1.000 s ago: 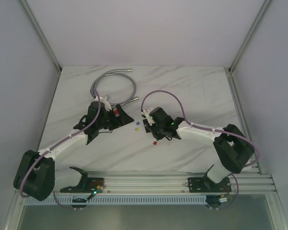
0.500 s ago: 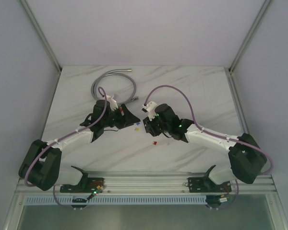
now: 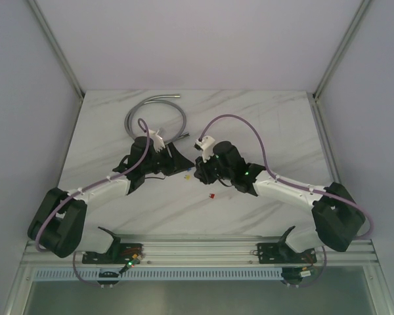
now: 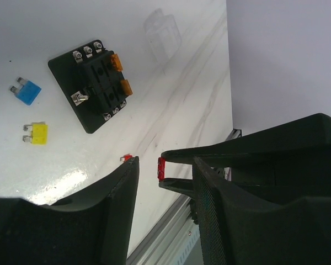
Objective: Snap on the fuse box
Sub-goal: Pick up the fuse from the center of the board.
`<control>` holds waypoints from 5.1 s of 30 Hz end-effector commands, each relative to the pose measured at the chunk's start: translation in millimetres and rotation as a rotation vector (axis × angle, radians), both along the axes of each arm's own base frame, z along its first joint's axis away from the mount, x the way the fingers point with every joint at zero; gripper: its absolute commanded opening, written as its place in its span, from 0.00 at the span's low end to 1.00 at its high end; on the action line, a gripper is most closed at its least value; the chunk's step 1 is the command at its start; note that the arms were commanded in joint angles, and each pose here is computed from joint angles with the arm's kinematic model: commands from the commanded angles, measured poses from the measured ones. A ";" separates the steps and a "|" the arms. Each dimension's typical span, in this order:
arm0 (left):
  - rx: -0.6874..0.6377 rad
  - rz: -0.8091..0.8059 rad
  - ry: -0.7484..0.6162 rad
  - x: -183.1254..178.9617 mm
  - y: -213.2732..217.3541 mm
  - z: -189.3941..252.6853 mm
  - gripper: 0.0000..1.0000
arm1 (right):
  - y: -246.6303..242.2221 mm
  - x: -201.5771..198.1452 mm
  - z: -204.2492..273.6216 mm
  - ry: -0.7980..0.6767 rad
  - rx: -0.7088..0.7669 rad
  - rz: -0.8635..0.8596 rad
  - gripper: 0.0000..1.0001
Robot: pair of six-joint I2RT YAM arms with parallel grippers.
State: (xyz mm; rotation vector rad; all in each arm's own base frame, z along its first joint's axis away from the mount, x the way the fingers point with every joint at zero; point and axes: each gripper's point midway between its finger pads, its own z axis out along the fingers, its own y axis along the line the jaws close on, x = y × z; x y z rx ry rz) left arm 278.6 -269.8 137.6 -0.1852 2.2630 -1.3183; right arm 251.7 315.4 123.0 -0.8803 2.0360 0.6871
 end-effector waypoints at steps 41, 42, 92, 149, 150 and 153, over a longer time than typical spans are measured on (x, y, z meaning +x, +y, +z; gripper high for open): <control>-0.015 0.068 0.059 -0.7 -5.9 -11.2 0.29 | 15.2 15.5 29.3 -0.037 0.190 -0.110 0.26; -0.021 0.067 0.059 -1.1 -6.7 -10.0 0.29 | 16.2 15.3 29.2 -0.035 0.194 -0.108 0.26; -0.537 0.380 -0.179 -13.8 34.4 158.6 0.00 | 20.1 -13.7 182.1 0.181 1.139 -0.235 0.45; -0.024 0.467 -0.223 5.3 81.9 63.0 0.63 | -34.4 31.7 62.6 0.195 0.273 -0.526 0.00; 0.010 0.462 -0.220 6.5 84.3 57.0 0.65 | -38.3 33.2 57.8 0.196 0.220 -0.538 0.00; 0.103 0.439 -0.213 9.9 89.5 40.6 0.72 | -47.4 36.3 41.9 0.206 0.062 -0.554 0.00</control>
